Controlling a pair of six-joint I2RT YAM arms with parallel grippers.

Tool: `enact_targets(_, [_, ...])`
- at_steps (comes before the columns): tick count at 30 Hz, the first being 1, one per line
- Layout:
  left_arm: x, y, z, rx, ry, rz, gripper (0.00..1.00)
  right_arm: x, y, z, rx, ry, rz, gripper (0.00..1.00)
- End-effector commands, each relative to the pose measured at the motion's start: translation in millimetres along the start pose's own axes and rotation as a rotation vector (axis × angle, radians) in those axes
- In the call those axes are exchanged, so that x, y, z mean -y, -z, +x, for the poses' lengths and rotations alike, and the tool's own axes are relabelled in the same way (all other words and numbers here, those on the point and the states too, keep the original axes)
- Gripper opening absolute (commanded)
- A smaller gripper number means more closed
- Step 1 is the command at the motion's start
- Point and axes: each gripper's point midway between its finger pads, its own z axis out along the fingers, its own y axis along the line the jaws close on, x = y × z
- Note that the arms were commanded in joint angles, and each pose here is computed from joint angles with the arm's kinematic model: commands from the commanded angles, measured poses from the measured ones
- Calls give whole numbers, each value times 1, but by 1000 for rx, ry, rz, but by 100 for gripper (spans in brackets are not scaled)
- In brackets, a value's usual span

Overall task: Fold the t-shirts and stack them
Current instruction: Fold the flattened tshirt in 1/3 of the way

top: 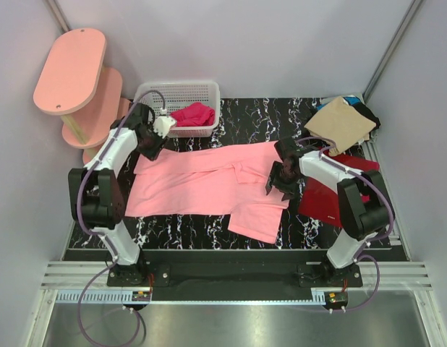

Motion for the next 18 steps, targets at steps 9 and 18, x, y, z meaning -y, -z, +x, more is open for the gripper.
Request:
enact_targets(9, [-19,-59,-44,-24,6,2,45,-11,-25,3,-31,4,-33,65])
enact_targets(18, [-24,-85,-30,-97,-2,-1,45,11,-30,28,-89,7,27,63])
